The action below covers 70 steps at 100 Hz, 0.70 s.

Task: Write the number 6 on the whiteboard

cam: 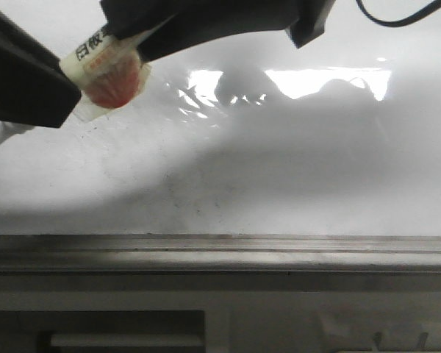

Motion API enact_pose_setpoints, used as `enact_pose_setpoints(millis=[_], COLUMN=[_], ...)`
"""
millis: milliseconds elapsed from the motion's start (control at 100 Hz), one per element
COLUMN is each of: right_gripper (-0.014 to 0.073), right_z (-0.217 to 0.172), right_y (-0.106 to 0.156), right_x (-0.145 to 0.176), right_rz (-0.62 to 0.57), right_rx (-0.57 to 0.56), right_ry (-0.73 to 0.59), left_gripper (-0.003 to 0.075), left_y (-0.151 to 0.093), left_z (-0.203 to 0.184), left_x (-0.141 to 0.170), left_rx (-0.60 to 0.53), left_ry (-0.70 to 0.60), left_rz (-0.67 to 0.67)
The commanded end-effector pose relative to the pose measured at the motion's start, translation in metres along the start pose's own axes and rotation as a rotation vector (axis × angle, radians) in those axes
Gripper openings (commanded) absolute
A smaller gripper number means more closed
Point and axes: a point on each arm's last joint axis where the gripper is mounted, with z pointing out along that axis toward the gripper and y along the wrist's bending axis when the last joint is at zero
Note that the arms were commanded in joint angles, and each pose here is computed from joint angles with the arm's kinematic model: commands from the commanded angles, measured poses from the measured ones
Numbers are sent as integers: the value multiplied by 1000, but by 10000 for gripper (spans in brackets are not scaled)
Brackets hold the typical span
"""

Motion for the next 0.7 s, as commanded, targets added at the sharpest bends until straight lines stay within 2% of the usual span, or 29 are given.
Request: enact_pose_setpoints(millis=[0, 70, 130, 290, 390, 560, 690], right_gripper=[-64, -56, -45, -45, -45, -45, -45], right_z=[-9, -11, -14, -32, -50, -76, -93], right_y=[10, 11, 12, 21, 28, 41, 46], right_x=[-13, -13, -11, 4, 22, 52, 63], right_rz=[-30, -40, -50, -60, -76, -100, -119], right_rx=[-13, -5, 10, 120, 215, 330, 411], right_ry=[-76, -80, -87, -174, -253, -379, -480], left_gripper=[332, 465, 509, 469, 449, 448, 448], left_y=[5, 6, 7, 10, 16, 36, 54], left_z=[-9, -14, -23, -52, -69, -81, -88], left_x=[-20, -22, -26, -29, -24, -7, 0], left_rx=[-32, -36, -43, -68, -128, -326, -481], left_ry=[-137, -157, -194, -297, -339, -359, -378], left_rz=[-39, -65, -90, -157, -209, -303, -394])
